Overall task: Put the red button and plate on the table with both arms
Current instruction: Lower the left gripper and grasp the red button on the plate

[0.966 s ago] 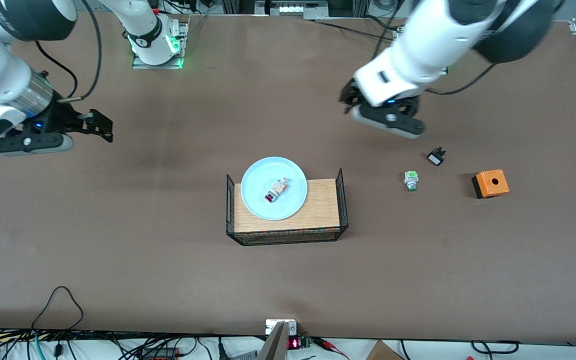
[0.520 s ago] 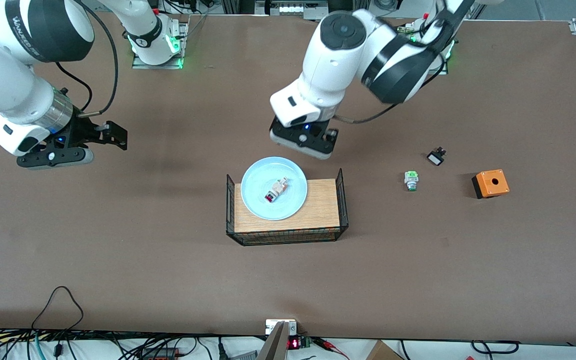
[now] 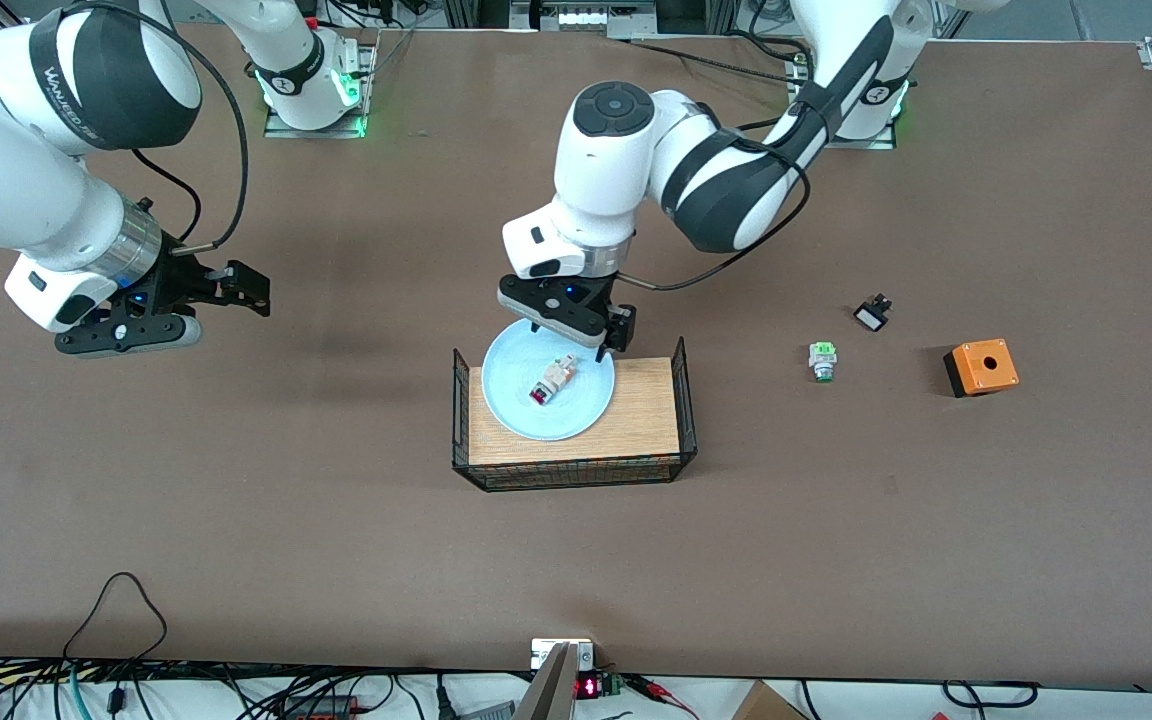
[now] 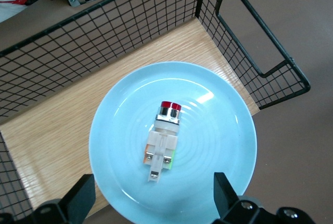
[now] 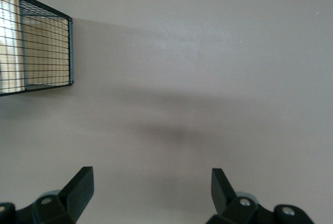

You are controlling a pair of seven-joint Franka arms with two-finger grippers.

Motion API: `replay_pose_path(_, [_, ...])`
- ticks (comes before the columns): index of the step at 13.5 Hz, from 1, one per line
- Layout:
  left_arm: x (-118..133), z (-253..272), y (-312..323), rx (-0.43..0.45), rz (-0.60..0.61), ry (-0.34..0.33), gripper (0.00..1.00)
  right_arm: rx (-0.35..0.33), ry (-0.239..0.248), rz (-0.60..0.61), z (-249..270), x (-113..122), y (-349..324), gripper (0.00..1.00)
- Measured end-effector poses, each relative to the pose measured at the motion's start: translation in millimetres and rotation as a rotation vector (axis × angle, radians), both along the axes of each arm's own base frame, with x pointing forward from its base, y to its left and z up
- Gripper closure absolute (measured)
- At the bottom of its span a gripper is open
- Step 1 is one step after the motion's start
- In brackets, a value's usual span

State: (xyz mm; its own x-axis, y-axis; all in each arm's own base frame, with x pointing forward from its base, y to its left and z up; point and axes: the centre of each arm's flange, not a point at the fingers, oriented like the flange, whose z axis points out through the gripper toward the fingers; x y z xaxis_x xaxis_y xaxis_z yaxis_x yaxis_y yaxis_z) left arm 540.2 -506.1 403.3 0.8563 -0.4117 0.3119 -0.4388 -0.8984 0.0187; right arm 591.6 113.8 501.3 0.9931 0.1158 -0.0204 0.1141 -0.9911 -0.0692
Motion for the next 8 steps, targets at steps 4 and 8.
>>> replay_pose_path(4, [2.9,-26.8,-6.4,0.006,-0.029,-0.021,0.00,0.008,-0.013,0.160,3.2,-8.6,42.8,0.00])
replay_pose_path(8, [6.0,-55.9,-11.9,0.008,-0.063,-0.050,0.03,0.014,-0.033,0.379,6.8,-12.6,60.2,0.00])
